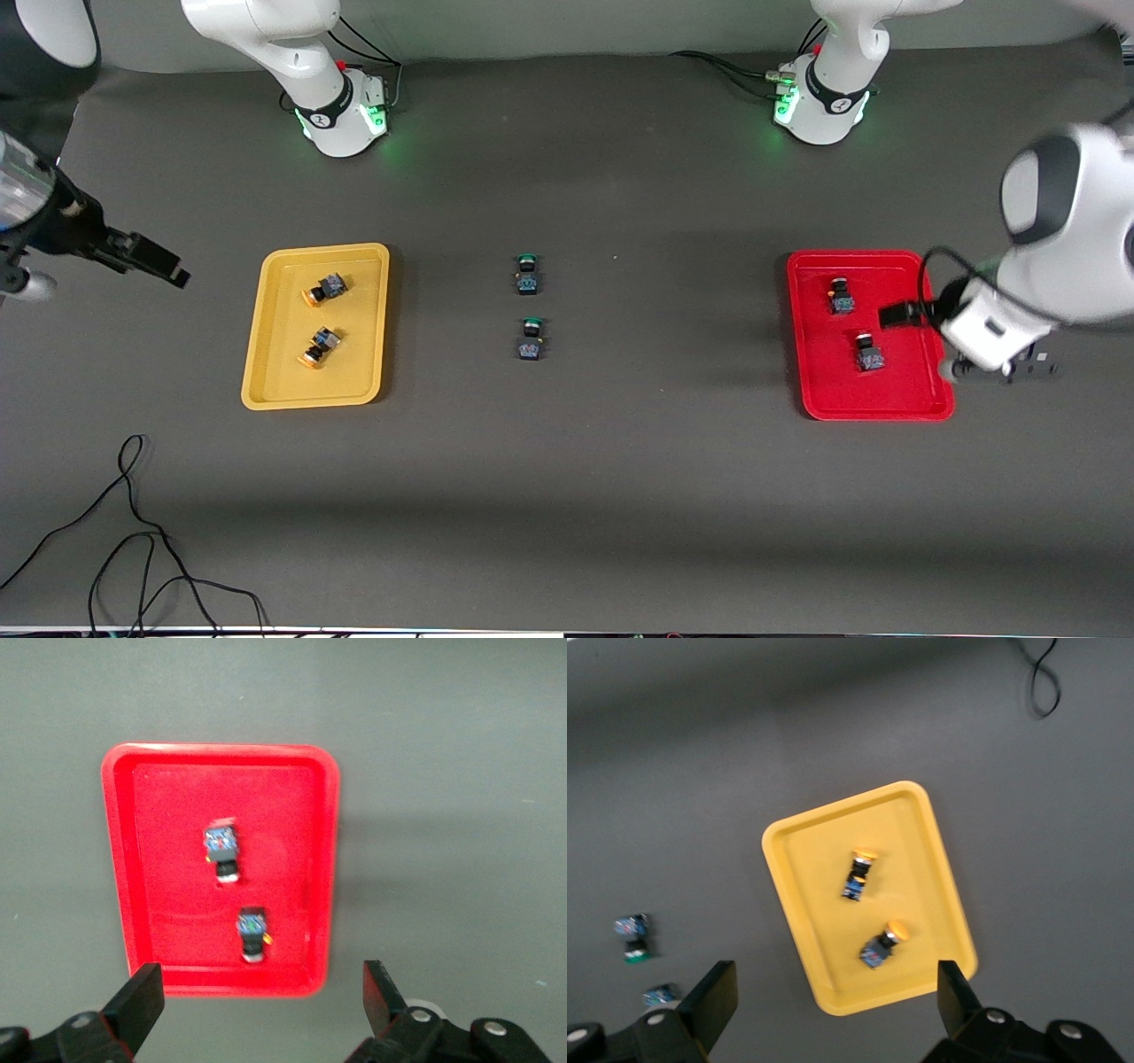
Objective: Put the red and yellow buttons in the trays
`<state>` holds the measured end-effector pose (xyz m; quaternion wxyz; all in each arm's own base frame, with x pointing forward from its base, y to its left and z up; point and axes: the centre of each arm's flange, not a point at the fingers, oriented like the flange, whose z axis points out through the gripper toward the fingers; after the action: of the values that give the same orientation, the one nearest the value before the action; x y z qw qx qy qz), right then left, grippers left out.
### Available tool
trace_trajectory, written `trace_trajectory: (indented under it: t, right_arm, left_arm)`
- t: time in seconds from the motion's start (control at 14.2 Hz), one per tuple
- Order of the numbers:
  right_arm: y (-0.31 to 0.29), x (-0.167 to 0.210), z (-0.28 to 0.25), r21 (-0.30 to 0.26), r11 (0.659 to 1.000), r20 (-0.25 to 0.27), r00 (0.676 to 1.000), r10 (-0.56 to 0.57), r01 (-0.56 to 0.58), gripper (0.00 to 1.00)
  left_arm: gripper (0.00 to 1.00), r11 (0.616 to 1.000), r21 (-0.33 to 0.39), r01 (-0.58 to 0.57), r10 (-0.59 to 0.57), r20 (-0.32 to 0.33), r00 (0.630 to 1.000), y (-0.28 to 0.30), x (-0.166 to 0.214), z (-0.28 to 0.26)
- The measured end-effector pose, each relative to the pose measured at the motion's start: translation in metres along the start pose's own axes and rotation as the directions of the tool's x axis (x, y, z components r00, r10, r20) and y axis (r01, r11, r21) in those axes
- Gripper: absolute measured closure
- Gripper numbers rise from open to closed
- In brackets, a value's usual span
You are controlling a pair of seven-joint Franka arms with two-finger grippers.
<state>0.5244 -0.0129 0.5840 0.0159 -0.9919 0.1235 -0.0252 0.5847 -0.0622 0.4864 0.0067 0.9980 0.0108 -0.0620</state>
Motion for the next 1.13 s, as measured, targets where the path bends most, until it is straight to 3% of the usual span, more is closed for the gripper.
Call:
trace_trajectory:
  t: [0.28, 0.56, 1.13]
  right_arm:
    - [-0.002, -0.01, -0.017, -0.012, 0.996, -0.02, 0.996, -0.085, 0.085, 0.0]
    - [-0.001, -0.013, -0.02, -0.017, 0.99, 0.008, 0.99, -0.142, 0.142, 0.0]
    - [0.016, -0.01, -0.03, -0.014, 0.993, 0.011, 0.993, -0.118, 0.118, 0.0]
  left_arm:
    - [0.0, 1.0, 0.02, 0.007, -0.006, -0.057, 0.998, 0.008, -0.039, -0.06]
    - [0.0, 0.997, 0.077, -0.001, 0.008, -0.093, 0.996, 0.007, -0.052, -0.08]
    - [0.0, 0.996, 0.09, -0.01, 0.018, -0.085, 0.996, 0.012, -0.058, -0.096]
